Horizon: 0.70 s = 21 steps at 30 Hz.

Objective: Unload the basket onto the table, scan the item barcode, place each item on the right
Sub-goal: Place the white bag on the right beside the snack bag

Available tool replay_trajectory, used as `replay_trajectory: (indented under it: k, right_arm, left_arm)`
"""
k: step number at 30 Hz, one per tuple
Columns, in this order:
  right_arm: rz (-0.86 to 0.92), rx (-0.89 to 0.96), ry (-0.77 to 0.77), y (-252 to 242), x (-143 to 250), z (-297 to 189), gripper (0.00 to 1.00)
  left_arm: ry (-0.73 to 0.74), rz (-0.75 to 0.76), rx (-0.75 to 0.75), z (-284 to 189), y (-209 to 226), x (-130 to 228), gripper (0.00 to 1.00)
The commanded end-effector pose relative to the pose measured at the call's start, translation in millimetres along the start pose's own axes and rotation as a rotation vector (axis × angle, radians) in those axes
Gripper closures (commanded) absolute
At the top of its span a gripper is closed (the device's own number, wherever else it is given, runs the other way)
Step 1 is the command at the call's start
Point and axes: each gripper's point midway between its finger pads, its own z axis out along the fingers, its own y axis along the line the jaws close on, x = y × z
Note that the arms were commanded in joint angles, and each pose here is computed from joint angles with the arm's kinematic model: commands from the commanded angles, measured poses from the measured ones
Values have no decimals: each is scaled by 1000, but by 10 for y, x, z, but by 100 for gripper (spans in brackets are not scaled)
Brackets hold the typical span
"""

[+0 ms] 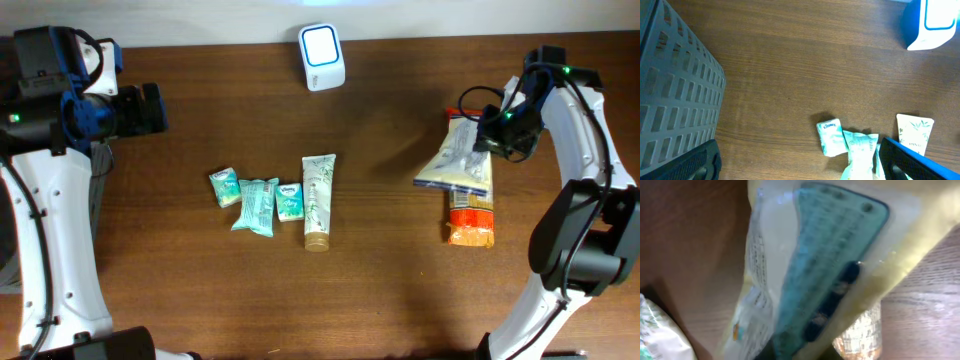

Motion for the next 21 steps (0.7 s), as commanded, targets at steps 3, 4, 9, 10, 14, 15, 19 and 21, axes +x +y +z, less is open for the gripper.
replay_trajectory:
  k: [3, 4, 9, 10, 14, 15, 19, 21]
  right_arm:
    - [-38, -14, -16, 46, -47, -132, 42]
    - [-41, -15, -28, 64, -77, -186, 39]
    - [-101, -29, -103, 258, -234, -585, 37]
    - [-119, -42, -116, 355, -247, -663, 37]
    - [-224, -106, -92, 880, -102, -608, 38]
    - [-256, -110, -80, 1015, -47, -548, 38]
    - [-301, -95, -50, 1513, 127, -139, 46]
    - [-327, -93, -19, 1733, 252, 119, 56]
  left_arm:
    - [-13, -7, 3, -39, 10, -28, 1]
    - [-13, -7, 3, -39, 10, -28, 1]
    - [-13, -6, 4, -39, 8, -28, 1]
    - [-13, -6, 4, -39, 8, -28, 1]
    - [-13, -6, 3, -39, 10, -28, 1]
    - [-13, -6, 4, -39, 8, -28, 1]
    - [-13, -7, 3, -39, 10, -28, 1]
    - [-13, -7, 3, -39, 10, -28, 1]
